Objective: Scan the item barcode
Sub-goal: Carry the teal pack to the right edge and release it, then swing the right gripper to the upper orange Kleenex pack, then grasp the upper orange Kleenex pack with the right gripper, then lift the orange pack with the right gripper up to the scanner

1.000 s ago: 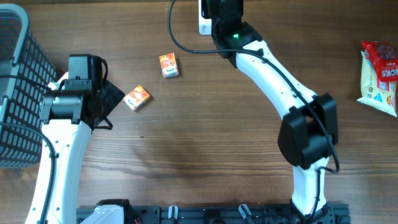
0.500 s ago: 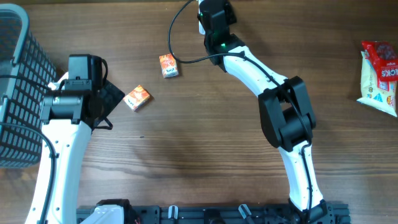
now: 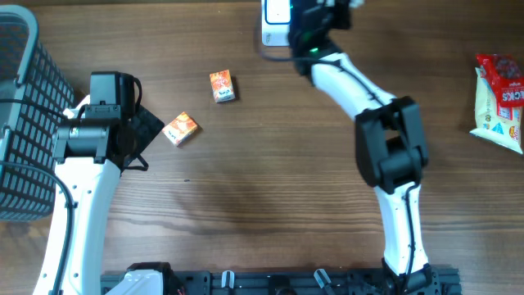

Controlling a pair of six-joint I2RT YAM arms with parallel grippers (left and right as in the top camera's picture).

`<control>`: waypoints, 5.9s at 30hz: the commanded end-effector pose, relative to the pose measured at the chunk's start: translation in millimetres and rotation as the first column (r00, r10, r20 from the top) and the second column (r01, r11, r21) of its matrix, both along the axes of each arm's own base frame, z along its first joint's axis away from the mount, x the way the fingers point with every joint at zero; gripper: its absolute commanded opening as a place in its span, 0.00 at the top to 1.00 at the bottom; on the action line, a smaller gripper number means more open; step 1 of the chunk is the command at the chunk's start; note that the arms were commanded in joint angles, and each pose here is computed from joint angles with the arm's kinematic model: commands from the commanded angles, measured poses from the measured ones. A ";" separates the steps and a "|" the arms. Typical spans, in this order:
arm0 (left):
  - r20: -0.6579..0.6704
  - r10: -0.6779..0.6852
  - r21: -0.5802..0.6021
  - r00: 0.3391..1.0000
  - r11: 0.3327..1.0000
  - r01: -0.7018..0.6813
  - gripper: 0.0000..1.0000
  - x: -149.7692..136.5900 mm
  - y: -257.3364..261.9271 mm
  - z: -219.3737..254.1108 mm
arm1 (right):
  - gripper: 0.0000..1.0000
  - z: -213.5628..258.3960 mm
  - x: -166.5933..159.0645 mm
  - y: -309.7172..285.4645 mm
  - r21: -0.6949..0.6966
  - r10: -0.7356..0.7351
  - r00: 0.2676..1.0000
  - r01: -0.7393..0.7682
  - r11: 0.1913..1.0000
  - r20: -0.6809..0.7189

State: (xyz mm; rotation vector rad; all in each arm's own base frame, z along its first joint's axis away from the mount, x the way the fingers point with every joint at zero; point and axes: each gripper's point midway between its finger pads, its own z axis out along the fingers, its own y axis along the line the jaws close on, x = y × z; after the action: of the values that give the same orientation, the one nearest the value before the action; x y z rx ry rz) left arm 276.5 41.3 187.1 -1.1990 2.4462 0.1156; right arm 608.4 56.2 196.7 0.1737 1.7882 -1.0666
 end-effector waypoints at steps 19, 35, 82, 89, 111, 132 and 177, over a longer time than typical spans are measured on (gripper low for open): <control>-0.002 0.016 -0.008 1.000 1.000 -0.016 0.00 0.1 0.9 -2.1 | 0.96 -148.8 -165.0 -284.8 0.281 -0.533 0.690 0.704 0.652 -0.490; -0.002 0.016 -0.008 1.000 1.000 -0.016 0.00 0.1 0.9 -2.1 | 0.00 -81.4 -161.8 -308.6 0.569 -0.436 0.809 0.588 0.574 -0.395; -0.002 0.016 -0.008 1.000 1.000 -0.016 0.00 0.1 0.9 -2.1 | 0.23 -166.8 -138.9 283.0 0.980 0.787 0.597 -0.009 0.199 -0.154; -0.002 0.016 -0.008 1.000 1.000 -0.016 0.00 0.1 0.9 -2.1 | 0.25 -186.4 -131.6 302.8 0.994 0.809 0.582 -0.010 0.106 -0.080; -0.002 0.016 -0.008 1.000 1.000 -0.016 0.00 0.1 0.9 -2.1 | 0.96 -208.0 -141.6 287.2 0.985 0.773 0.616 0.161 0.067 -0.154; -0.002 0.016 -0.008 1.000 1.000 -0.016 0.00 0.1 0.9 -2.1 | 0.96 -83.7 -140.2 142.0 0.665 0.750 0.479 0.376 -0.645 0.457; -0.002 0.016 -0.008 1.000 1.000 -0.016 0.00 0.1 0.9 -2.1 | 0.96 -114.0 -108.8 140.2 0.763 0.752 0.616 0.363 -0.535 0.234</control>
State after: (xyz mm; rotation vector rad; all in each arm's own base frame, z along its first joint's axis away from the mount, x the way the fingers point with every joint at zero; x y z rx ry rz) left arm 276.9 41.2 186.8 -1.1988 2.4457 0.1146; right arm 477.7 209.0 119.8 -0.0162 2.3644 2.1274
